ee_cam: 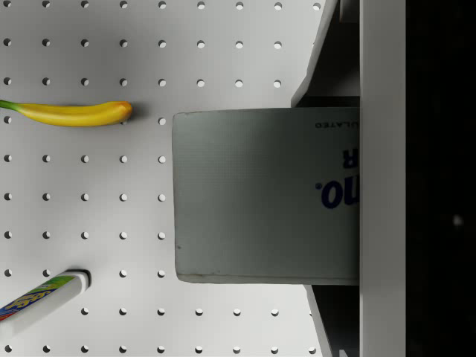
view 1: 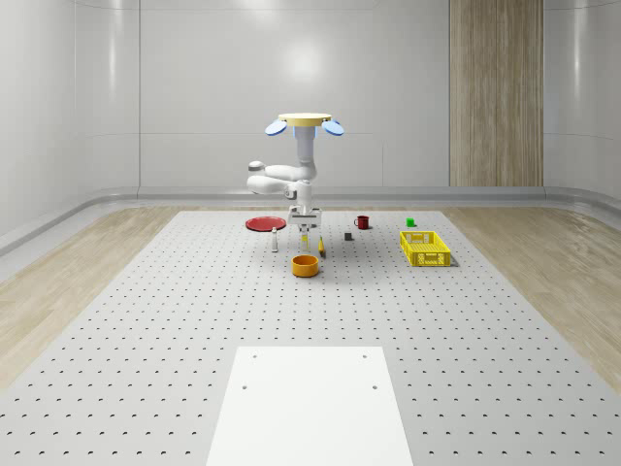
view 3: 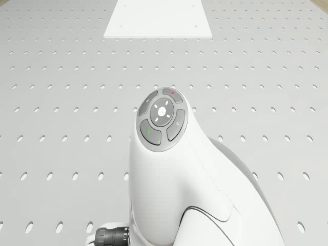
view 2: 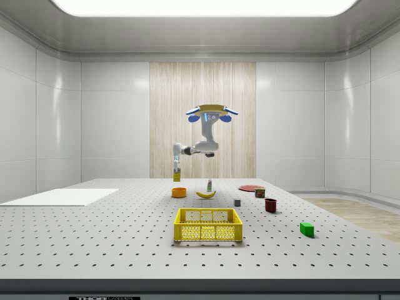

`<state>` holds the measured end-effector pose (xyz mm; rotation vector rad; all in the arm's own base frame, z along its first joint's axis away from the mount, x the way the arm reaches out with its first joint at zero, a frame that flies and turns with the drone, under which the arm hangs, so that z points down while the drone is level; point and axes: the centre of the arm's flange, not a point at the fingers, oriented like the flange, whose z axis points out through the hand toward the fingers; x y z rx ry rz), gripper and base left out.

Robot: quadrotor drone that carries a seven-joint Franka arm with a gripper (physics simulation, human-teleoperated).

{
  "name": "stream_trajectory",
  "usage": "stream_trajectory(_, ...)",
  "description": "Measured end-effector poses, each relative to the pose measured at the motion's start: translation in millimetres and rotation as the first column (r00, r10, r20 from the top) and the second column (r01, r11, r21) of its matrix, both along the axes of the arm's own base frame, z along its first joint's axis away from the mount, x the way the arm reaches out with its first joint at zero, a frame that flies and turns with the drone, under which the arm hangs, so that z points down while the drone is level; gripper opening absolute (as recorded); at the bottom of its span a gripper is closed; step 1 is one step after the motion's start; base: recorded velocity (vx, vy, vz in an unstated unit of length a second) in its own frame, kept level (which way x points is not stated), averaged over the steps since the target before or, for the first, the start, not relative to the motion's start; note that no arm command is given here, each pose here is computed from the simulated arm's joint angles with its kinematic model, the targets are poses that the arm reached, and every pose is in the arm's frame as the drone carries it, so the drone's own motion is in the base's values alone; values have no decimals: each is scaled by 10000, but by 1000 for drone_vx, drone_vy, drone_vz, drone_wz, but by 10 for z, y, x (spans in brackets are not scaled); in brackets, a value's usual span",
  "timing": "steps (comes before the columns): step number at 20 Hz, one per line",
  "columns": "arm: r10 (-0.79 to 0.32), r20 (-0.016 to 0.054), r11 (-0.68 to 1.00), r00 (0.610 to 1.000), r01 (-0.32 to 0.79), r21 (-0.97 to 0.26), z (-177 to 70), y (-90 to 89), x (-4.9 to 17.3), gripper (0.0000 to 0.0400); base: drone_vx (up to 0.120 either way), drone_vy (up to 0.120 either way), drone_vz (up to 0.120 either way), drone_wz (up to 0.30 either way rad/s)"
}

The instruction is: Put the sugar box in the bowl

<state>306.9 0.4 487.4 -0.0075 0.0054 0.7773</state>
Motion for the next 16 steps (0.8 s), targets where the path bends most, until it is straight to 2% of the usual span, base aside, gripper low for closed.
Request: stream_trajectory(16,21,-3,10000,10000,-21,-6,649,5,1,168,0,0,0,0)
